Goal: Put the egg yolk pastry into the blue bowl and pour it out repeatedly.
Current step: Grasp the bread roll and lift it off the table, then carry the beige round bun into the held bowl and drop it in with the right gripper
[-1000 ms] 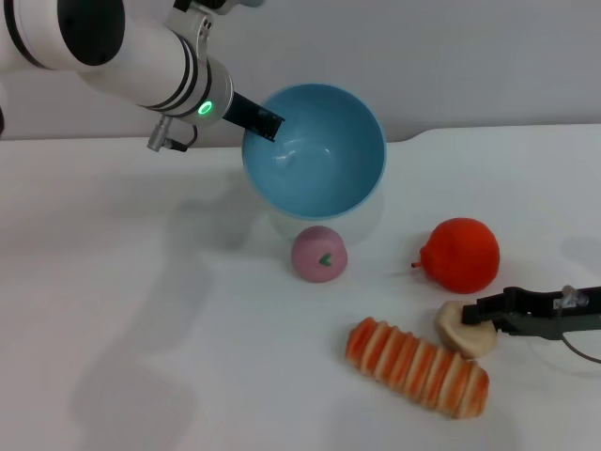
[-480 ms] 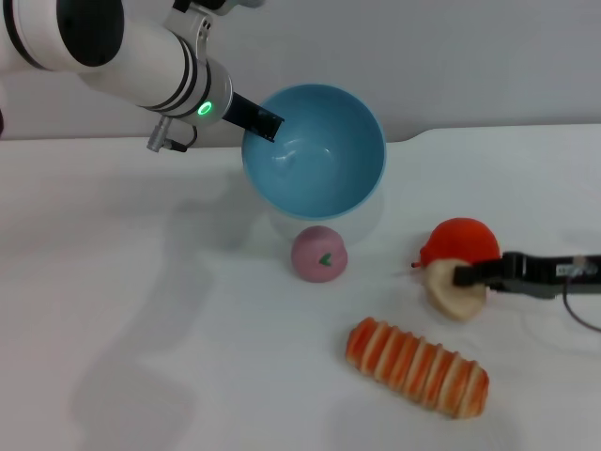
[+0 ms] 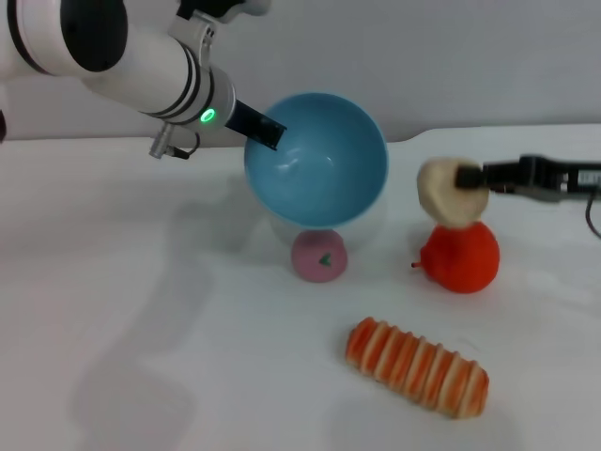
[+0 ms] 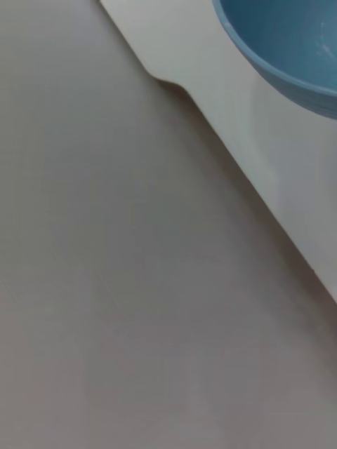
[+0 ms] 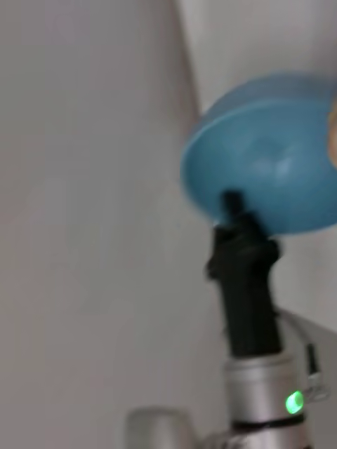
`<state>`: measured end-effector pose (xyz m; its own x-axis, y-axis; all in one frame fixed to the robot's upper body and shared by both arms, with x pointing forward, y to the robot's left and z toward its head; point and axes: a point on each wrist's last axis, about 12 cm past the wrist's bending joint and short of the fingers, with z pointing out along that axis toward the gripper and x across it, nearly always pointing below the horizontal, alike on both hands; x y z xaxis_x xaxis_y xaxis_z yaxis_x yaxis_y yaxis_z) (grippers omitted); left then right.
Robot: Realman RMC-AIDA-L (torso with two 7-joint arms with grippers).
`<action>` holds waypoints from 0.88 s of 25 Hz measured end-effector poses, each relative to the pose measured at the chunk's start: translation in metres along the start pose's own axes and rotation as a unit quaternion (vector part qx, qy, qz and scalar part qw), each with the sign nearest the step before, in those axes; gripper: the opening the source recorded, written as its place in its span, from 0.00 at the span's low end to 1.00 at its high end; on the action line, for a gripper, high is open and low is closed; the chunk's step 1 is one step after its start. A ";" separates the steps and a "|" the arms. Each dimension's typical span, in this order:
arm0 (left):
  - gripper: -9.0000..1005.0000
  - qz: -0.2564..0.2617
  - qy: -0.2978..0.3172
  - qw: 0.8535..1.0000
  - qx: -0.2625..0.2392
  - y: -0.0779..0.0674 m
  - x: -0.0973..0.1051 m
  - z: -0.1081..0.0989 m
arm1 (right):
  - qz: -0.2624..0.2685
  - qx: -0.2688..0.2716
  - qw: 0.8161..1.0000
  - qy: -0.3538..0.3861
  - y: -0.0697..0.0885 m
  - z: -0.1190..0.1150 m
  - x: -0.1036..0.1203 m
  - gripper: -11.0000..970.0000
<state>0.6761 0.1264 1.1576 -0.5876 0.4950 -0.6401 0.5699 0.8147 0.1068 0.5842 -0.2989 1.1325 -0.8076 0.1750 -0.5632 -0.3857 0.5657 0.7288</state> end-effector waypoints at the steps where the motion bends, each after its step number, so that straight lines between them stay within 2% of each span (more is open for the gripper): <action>1: 0.01 0.002 0.000 1.000 0.003 -0.002 0.000 0.000 | -0.009 -0.003 1.000 -0.005 0.003 0.002 -0.005 0.14; 5: 0.01 0.006 0.000 1.000 0.012 -0.008 -0.001 0.001 | -0.034 -0.004 0.999 -0.023 0.011 0.014 -0.024 0.12; 10: 0.01 0.011 0.002 1.000 0.021 -0.015 0.000 0.002 | -0.032 -0.008 0.999 -0.036 0.017 0.036 -0.035 0.09; 15: 0.01 0.015 0.004 0.999 0.035 -0.023 0.001 0.004 | -0.037 -0.015 0.999 -0.028 0.021 0.058 -0.036 0.08; 22: 0.01 0.022 0.000 0.998 0.053 -0.035 0.002 0.004 | -0.022 -0.023 0.999 -0.021 0.022 0.073 -0.026 0.07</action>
<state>0.6577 0.0976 1.1494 -0.5613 0.5296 -0.6359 0.6526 0.7558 0.0534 0.6292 -0.2318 1.1350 -0.7705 0.1851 -0.6099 -0.4411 0.5359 0.7199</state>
